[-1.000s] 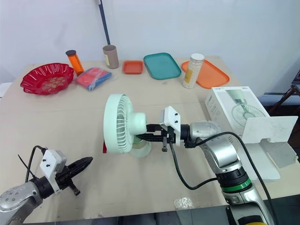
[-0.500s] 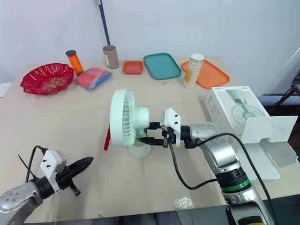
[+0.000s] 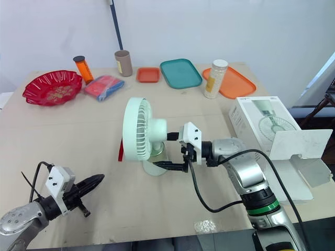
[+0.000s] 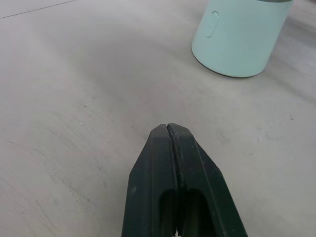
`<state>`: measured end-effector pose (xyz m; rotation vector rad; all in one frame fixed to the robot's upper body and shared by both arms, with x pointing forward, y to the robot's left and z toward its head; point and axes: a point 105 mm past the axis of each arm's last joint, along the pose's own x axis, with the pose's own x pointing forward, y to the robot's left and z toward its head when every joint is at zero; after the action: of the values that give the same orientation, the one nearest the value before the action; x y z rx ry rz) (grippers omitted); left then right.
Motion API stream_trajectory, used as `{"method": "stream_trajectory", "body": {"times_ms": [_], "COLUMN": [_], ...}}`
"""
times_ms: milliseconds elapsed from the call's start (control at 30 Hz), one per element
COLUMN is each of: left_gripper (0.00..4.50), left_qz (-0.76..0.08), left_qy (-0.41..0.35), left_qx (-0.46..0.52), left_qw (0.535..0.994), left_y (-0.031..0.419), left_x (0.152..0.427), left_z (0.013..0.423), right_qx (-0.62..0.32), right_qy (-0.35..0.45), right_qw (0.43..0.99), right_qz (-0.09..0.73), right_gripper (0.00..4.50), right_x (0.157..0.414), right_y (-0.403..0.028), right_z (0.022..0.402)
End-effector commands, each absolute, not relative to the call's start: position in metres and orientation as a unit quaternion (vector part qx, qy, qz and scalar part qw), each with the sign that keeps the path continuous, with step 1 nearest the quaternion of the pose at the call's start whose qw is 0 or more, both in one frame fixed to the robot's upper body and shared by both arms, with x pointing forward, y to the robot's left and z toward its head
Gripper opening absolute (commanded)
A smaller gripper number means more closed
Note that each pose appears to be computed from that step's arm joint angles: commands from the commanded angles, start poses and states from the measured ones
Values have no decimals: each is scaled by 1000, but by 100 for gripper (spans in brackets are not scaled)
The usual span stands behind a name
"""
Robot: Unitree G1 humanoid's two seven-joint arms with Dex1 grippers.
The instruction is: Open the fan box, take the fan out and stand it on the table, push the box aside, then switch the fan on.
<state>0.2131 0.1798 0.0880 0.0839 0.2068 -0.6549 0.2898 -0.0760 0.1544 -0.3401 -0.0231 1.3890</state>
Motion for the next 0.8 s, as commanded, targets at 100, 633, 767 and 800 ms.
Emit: {"method": "stream_trajectory", "body": {"times_ms": [100, 633, 767, 800], "left_gripper": [0, 0, 0, 0], "left_qz": [-325, -328, -330, -331], "left_qy": [85, 66, 71, 72], "left_qx": [57, 83, 99, 102], "left_qw": [940, 939, 936, 936], "left_y": [183, 199, 207, 208], "left_x": [212, 217, 213, 212], "left_z": [97, 121, 126, 128], "right_qx": [-180, -199, -199, -199], "right_qy": [-31, 2, 14, 18], "right_qw": [760, 822, 839, 844], "right_qz": [624, 533, 506, 498], "right_gripper": [445, 445, 445, 445], "right_x": [289, 273, 258, 254], "right_y": [-87, -143, -154, -157], "right_z": [168, 178, 178, 178]}}
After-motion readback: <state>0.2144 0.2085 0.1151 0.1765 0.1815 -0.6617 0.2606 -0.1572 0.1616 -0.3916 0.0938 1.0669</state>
